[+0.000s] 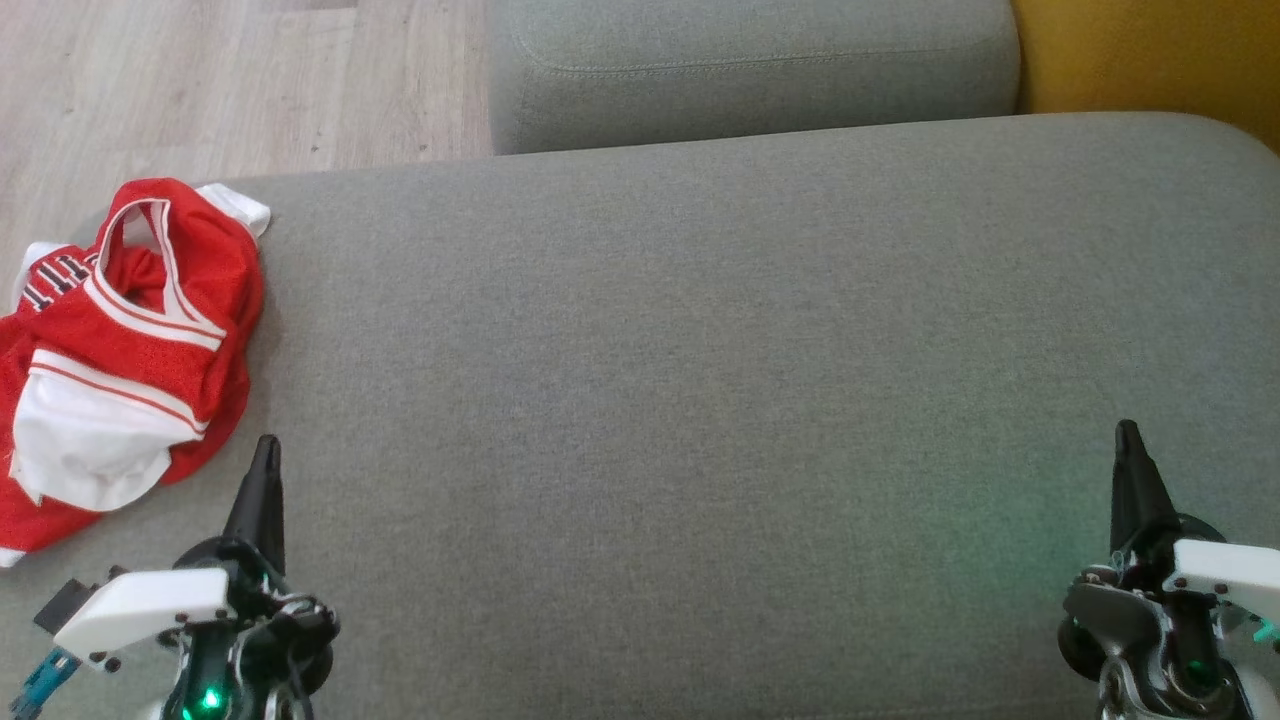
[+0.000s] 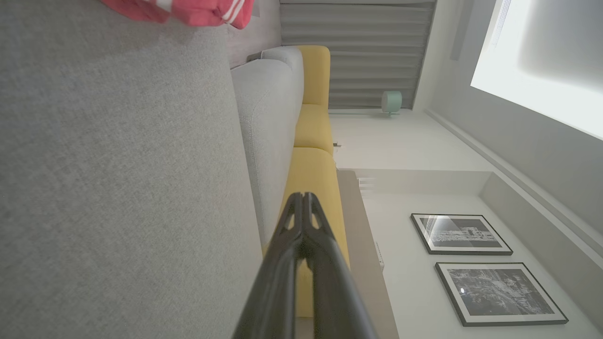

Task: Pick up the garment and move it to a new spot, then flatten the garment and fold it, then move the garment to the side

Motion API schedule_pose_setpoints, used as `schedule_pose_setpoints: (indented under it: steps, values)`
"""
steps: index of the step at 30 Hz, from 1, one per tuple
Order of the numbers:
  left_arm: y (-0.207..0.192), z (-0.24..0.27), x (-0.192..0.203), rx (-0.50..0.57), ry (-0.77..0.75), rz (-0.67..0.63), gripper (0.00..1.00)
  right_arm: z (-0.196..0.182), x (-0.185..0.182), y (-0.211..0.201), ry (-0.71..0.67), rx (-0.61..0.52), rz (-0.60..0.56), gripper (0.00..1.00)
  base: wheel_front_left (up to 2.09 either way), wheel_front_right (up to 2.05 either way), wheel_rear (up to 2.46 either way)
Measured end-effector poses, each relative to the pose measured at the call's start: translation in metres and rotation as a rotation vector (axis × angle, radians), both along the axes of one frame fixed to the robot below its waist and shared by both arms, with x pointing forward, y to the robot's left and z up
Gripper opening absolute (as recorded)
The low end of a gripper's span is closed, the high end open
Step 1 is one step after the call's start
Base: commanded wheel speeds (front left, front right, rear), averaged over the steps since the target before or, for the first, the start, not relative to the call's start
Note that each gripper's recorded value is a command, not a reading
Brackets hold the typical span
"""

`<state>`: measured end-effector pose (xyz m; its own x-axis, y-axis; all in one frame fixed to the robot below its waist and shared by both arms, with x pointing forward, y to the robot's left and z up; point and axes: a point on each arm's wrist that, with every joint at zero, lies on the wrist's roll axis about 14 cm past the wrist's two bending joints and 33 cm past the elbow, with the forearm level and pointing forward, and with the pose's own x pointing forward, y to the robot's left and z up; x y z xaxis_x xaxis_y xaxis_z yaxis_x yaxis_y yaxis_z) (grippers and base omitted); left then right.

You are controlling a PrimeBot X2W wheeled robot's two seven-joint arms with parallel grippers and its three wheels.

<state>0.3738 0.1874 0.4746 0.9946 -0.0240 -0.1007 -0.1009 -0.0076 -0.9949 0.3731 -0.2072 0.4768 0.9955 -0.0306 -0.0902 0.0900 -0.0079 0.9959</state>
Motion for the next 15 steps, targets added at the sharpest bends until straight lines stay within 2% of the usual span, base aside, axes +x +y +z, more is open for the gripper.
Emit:
schedule_pose_setpoints:
  steps: [7,8,12,15]
  values:
    - [0.0,0.0,0.0,0.0,0.0,0.0,0.0,0.0,0.0,0.0,0.0,0.0,0.0,0.0,0.0,0.0,0.0]
    - [0.0,-0.002,-0.001,-0.001,0.006,0.0,1.0,-0.002,0.0,0.0,0.005,0.001,0.0,1.0,0.0,0.0,0.0]
    - [-0.003,-0.032,-0.018,-0.015,0.102,0.004,1.0,-0.031,-0.016,0.0,0.094,0.009,-0.004,1.0,0.0,0.0,0.0]
    - [-0.001,-0.039,-0.024,-0.014,0.123,0.013,1.0,-0.036,-0.021,0.0,0.112,0.005,-0.006,1.0,0.0,0.0,0.0]
